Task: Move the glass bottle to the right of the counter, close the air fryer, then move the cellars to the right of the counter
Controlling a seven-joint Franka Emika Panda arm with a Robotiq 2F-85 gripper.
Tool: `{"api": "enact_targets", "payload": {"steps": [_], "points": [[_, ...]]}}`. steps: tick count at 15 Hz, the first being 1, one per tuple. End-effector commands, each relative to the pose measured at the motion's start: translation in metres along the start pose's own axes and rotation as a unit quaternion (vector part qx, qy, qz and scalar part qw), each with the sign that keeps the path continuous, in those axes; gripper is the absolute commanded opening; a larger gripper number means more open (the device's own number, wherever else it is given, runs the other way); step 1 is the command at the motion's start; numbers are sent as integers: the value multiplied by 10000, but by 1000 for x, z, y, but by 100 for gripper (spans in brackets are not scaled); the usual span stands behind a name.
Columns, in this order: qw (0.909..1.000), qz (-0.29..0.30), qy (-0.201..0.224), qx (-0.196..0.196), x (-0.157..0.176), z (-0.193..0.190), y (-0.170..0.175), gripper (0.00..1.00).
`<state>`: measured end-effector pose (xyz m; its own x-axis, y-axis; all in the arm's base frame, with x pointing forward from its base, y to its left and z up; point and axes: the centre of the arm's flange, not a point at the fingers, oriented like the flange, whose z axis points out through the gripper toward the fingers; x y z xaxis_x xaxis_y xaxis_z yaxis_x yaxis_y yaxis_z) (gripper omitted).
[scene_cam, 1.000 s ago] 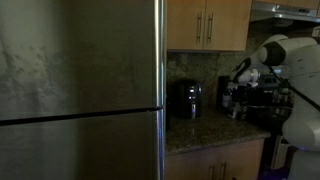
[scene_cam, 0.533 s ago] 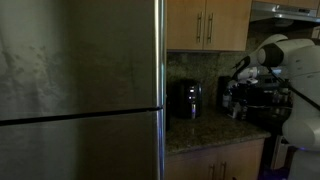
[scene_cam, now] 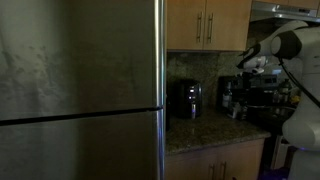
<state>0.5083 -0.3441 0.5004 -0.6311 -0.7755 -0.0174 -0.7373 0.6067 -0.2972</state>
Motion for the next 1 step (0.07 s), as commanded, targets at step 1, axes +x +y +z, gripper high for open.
{"api": "enact_targets", "payload": {"steps": [1], "points": [[10000,-18,-62,37,3,-11,6,100]]}}
